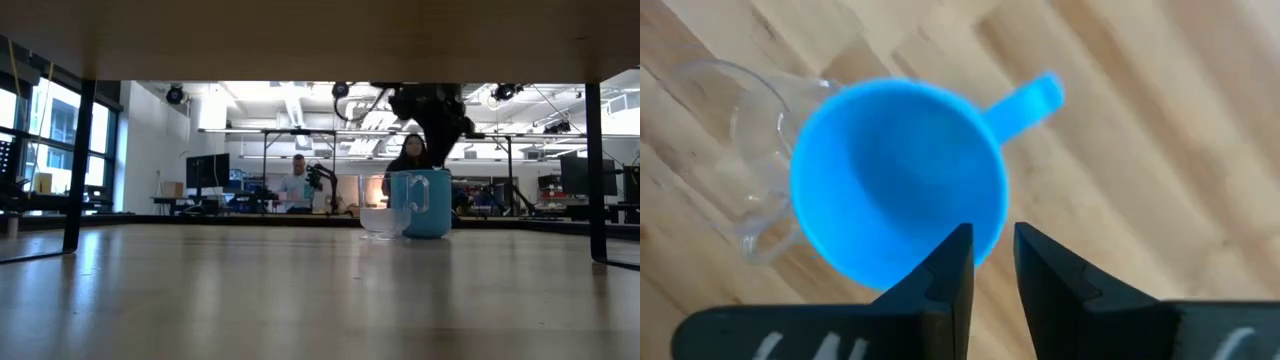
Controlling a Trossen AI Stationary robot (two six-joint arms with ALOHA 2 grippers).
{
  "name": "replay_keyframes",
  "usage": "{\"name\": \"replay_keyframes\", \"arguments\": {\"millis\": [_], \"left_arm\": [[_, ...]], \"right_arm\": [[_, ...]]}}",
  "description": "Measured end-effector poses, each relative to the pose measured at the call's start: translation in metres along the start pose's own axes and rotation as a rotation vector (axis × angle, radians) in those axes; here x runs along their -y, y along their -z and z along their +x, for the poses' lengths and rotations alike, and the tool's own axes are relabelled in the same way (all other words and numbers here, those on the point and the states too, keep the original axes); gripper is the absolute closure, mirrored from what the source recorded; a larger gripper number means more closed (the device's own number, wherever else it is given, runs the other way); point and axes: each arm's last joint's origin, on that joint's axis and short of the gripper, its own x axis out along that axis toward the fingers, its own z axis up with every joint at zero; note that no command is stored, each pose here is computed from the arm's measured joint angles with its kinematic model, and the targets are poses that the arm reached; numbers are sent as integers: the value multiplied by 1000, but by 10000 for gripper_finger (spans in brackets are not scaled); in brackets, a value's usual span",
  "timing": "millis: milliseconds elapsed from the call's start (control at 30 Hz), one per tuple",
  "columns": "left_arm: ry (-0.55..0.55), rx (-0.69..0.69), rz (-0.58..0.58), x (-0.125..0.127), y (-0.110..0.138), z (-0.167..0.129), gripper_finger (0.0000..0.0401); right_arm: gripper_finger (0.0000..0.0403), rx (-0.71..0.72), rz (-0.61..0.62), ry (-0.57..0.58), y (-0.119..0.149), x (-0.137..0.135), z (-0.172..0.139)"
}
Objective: Stack small to large cups/mugs on shelf
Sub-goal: Put the blue mug on the shelf
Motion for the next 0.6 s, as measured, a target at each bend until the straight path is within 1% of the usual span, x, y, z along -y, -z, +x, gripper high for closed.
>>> {"name": "replay_keyframes", "arguments": {"millis": [133, 300, 400, 500, 600], "left_arm": [[0, 0, 0, 0, 0, 0, 277], [0, 0, -3, 0, 0, 0, 277], [-1, 0, -3, 0, 0, 0, 277], [-3, -1, -9, 0, 0, 1, 277], [-3, 0, -25, 0, 0, 1, 277]], "right_arm": [[311, 57, -165, -2, -8, -3, -14], [254, 89, -402, 3, -12, -4, -21], [225, 87, -523, 5, -12, -4, -22], [214, 87, -628, 9, -12, -4, -22], [217, 91, -709, 13, -13, -4, -22]]}}
